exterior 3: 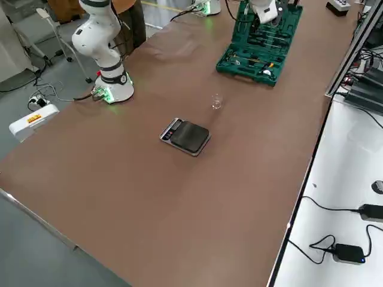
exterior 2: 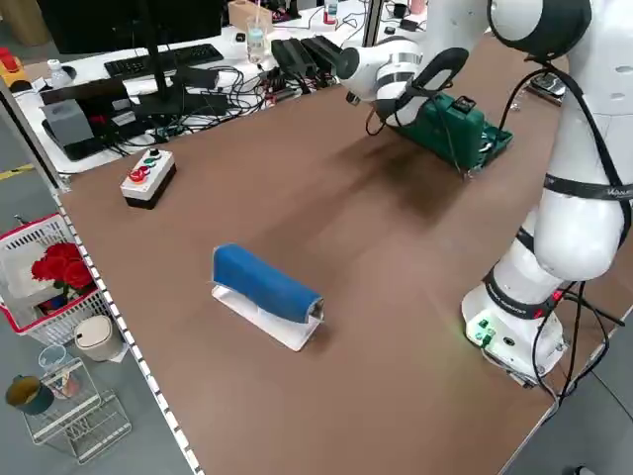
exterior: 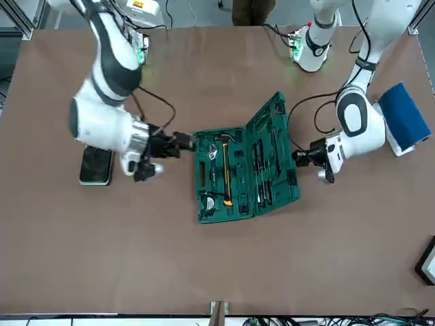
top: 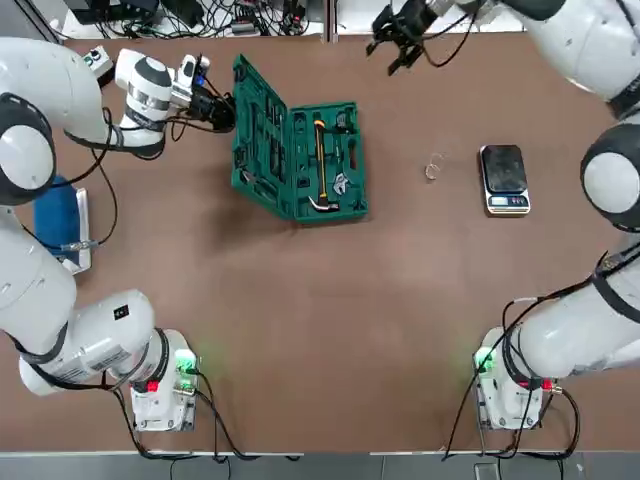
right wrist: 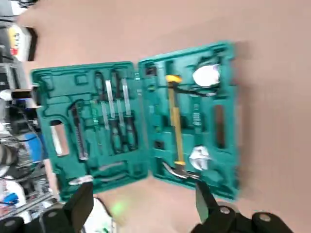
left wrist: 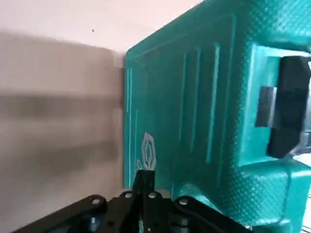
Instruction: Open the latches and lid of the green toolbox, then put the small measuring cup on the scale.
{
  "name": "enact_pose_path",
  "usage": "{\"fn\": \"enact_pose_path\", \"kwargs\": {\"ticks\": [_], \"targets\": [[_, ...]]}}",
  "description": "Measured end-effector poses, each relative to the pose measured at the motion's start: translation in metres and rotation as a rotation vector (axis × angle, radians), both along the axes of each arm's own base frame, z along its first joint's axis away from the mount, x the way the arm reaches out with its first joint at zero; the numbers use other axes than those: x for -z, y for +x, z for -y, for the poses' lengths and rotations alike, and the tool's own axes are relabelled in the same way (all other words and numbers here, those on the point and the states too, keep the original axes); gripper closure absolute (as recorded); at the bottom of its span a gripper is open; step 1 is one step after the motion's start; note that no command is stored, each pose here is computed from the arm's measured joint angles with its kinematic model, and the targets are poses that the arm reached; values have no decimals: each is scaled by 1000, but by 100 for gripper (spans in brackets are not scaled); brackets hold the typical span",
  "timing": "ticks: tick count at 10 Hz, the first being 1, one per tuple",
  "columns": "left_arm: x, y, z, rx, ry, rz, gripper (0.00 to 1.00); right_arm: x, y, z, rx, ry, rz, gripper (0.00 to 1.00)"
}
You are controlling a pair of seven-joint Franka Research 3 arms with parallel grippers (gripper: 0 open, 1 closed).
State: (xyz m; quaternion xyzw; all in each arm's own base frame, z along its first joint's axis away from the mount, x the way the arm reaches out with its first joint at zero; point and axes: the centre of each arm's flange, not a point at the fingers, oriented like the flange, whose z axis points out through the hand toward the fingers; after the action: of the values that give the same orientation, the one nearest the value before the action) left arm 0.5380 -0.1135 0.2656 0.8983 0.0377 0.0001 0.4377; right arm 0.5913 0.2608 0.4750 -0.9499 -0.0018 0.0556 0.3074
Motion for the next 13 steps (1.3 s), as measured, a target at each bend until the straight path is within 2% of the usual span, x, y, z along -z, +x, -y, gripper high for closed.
{"fn": "enact_pose_path", "kwargs": {"ticks": [1, 2, 4, 7, 10, 13], "targets": [[0, 0, -5, 8, 1, -3, 99, -17, 0, 29, 0, -72, 26, 5], [1, 0, -9, 11, -1, -8, 99, -33, -4, 54, -1, -165, 70, 0], [2, 1, -24, 16, 28, -11, 99, -69, -19, 100, -2, -356, 139, 0], [2, 2, -40, 17, 39, -21, 99, -113, -37, 172, 50, -525, 166, 0], [2, 2, -42, -8, 38, -52, 99, -148, -46, 240, 142, -572, 135, 0], [6, 3, -56, -10, 61, -60, 99, -150, -51, 246, 125, -623, 95, 0]]}}
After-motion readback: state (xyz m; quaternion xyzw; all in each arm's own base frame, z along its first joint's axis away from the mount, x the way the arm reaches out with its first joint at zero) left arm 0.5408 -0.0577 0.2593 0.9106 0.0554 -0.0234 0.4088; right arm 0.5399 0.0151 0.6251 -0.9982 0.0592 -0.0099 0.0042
